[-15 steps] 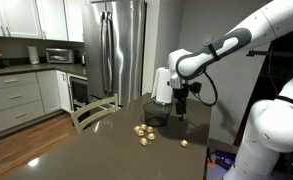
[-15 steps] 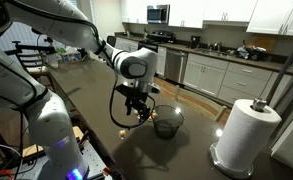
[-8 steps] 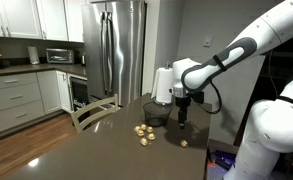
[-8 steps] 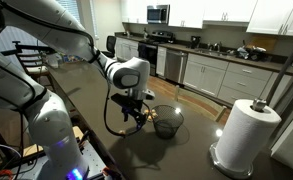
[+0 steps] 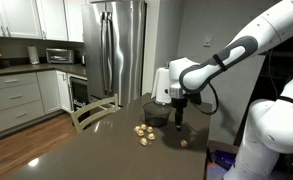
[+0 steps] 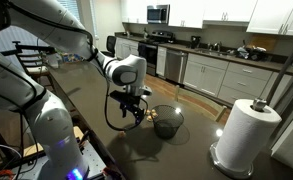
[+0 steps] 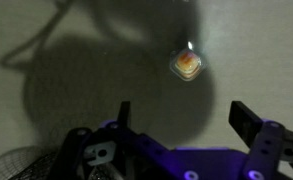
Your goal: Get one of the small objects on the table and put it in the dustbin
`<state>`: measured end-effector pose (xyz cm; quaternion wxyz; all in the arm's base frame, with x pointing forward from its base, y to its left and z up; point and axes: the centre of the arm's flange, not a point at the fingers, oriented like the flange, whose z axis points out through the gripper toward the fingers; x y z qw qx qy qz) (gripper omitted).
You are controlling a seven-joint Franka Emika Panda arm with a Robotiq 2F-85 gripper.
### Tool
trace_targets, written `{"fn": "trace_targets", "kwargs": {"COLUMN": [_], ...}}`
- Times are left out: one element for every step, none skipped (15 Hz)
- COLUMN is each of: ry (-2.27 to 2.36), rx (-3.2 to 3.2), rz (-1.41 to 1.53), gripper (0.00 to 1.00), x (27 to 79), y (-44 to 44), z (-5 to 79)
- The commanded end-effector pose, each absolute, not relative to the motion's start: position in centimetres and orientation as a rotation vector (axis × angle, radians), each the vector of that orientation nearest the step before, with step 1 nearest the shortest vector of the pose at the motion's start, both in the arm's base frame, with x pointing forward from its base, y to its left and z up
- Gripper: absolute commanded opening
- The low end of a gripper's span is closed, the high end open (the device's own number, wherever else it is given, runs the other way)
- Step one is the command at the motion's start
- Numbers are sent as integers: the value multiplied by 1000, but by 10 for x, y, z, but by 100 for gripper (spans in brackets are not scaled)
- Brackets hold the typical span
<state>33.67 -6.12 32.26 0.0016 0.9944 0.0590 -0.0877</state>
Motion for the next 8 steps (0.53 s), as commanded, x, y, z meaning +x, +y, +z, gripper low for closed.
{"fn": "trace_targets", "kwargs": {"ry": [241, 247, 252, 257, 255, 245, 245, 235], "rx": [3120, 3113, 3109, 3108, 3109, 3111, 3120, 3123], "rz": [-245, -237, -223, -213, -208, -208, -214, -228], "gripper": [100, 100, 100, 100, 100, 100, 100, 100], "x": [319, 318, 316, 314, 314, 313, 312, 311], "y": [-52, -52, -52, -52, -51, -51, -50, -50], "z": [301, 298, 296, 293, 292, 290, 289, 288]}}
